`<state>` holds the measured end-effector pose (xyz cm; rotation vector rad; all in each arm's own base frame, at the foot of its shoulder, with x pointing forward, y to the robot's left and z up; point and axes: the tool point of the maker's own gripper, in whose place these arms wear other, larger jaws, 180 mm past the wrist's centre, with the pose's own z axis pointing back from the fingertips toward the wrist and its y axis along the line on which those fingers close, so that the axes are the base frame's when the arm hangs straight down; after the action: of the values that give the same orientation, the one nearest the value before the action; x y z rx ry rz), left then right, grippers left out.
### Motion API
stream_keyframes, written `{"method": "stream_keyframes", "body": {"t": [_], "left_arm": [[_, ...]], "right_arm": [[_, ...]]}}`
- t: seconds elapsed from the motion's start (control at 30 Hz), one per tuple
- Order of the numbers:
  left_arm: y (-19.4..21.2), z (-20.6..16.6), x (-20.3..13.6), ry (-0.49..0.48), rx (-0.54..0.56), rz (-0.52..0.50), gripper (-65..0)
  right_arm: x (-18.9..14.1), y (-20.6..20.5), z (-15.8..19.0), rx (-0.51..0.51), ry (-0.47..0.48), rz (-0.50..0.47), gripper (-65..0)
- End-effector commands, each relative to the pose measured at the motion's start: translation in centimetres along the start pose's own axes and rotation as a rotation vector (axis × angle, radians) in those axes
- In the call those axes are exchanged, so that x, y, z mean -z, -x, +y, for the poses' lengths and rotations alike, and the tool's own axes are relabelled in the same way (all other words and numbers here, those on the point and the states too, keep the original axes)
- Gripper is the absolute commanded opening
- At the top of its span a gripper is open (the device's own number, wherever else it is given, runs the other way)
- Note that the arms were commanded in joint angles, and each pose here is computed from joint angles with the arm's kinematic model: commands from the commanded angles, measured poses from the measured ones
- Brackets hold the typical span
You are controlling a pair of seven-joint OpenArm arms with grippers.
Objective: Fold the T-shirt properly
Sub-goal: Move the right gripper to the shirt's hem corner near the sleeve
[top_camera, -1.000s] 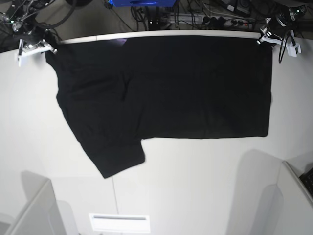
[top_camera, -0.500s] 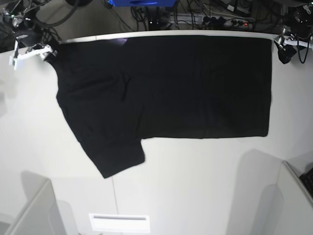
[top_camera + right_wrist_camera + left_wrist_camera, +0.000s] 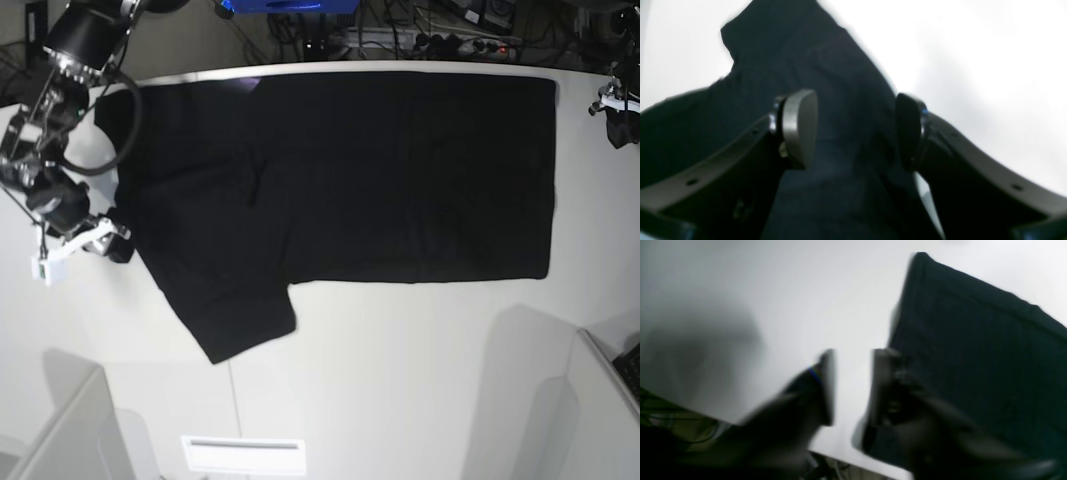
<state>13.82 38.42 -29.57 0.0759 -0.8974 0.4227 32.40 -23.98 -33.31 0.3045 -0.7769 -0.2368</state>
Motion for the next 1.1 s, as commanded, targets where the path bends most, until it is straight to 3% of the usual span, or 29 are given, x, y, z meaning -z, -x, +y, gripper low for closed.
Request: {"method": "stream_keyframes", "body": {"t": [0.0, 0.03, 0.27, 0.43, 0.83, 1.07], "left_arm": [[-1.3, 0.2, -0.5, -0.001, 0.025, -0.036, -59.4], [-1.2, 0.3, -0.6, -0.005, 0.024, -0.034, -65.0], [-0.2, 2.5, -0.6, -0.126, 0.101, 0.028, -65.0], [0.1, 2.9, -0.8, -0.144, 0.112, 0.044, -65.0], [0.2, 2.9, -0.8, -0.145, 0.110, 0.045, -65.0], [0.1, 2.7, -0.6, -0.141, 0.108, 0.041, -65.0]], "right_arm": [[0.4, -3.0, 0.3, -0.023, -0.014, -0.055, -29.7], [1.5, -3.6, 0.4, -0.024, -0.025, -0.031, -29.7], [9.6, -4.6, 1.7, -0.051, -0.062, 0.107, -28.8], [13.6, -3.5, 1.6, -0.095, -0.025, 0.166, -20.7], [16.0, -1.5, 2.1, -0.211, -0.001, 0.174, -21.5], [16.5, -0.5, 0.9, -0.203, 0.024, 0.160, -33.8]]}}
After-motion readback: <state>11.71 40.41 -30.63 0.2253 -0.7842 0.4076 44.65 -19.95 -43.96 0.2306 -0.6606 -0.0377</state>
